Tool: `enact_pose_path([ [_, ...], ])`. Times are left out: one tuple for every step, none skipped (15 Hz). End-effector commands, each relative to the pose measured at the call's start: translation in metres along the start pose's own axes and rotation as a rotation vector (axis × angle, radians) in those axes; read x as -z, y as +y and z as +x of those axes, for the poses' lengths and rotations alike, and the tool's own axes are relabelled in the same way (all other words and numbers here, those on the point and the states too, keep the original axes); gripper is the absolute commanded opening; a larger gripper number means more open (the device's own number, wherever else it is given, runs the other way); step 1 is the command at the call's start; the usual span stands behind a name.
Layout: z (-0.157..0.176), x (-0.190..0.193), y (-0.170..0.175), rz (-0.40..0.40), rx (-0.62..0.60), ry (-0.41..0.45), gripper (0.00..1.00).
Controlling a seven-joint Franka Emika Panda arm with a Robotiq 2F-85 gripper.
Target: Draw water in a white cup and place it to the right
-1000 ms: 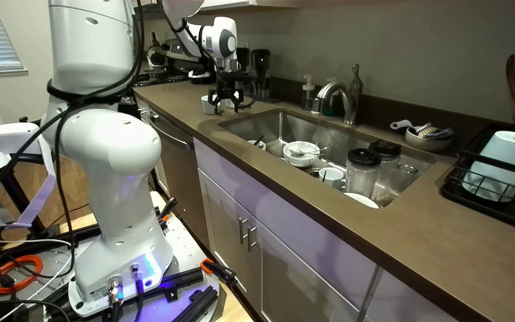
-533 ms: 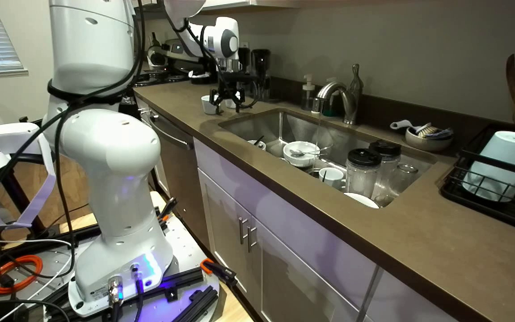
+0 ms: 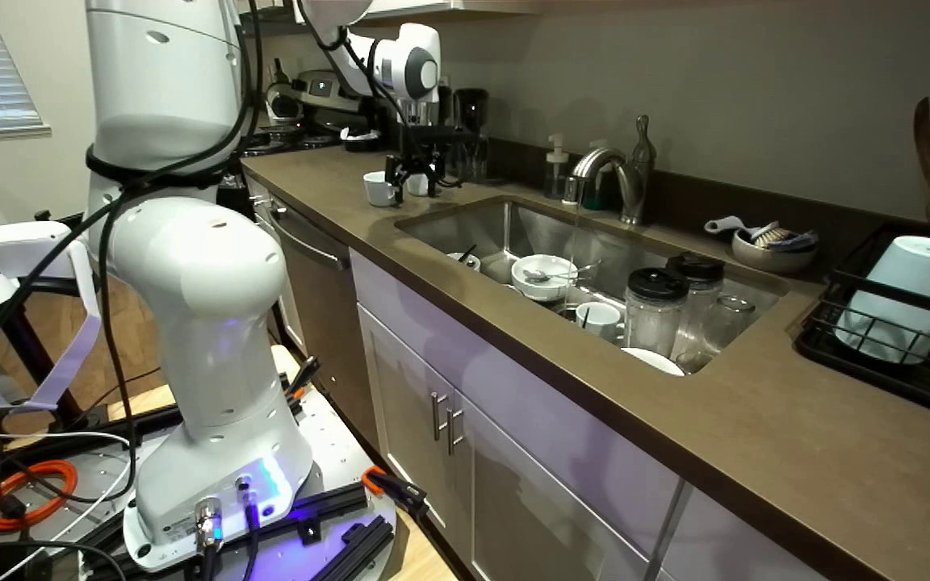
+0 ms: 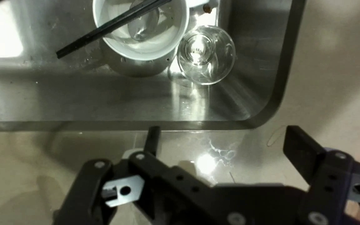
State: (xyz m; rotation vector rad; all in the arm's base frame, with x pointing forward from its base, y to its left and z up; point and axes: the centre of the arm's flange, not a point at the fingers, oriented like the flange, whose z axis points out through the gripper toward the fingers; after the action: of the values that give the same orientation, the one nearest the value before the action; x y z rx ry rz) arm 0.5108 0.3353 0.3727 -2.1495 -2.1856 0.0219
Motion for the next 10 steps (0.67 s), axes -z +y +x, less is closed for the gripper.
enact_pose_path([
  [0.013, 0.009, -0.011, 0.004, 0.066, 0.006, 1.00],
  [0.017, 0.007, -0.013, -0.006, 0.047, -0.006, 1.00],
  [0.020, 0.007, -0.014, -0.011, 0.033, -0.008, 1.00],
  [0.023, 0.007, -0.014, -0.022, 0.010, -0.008, 1.00],
  [0.025, 0.007, -0.014, -0.035, -0.011, -0.015, 1.00],
  [0.028, 0.006, -0.013, -0.049, -0.041, -0.017, 1.00],
  [0.030, 0.006, -0.011, -0.068, -0.064, -0.017, 1.00],
  [0.034, 0.004, -0.010, -0.087, -0.086, -0.018, 1.00],
  [0.038, 0.003, -0.008, -0.097, -0.093, -0.015, 1.00],
  [0.027, 0.003, -0.012, -0.059, -0.062, -0.007, 1.00],
])
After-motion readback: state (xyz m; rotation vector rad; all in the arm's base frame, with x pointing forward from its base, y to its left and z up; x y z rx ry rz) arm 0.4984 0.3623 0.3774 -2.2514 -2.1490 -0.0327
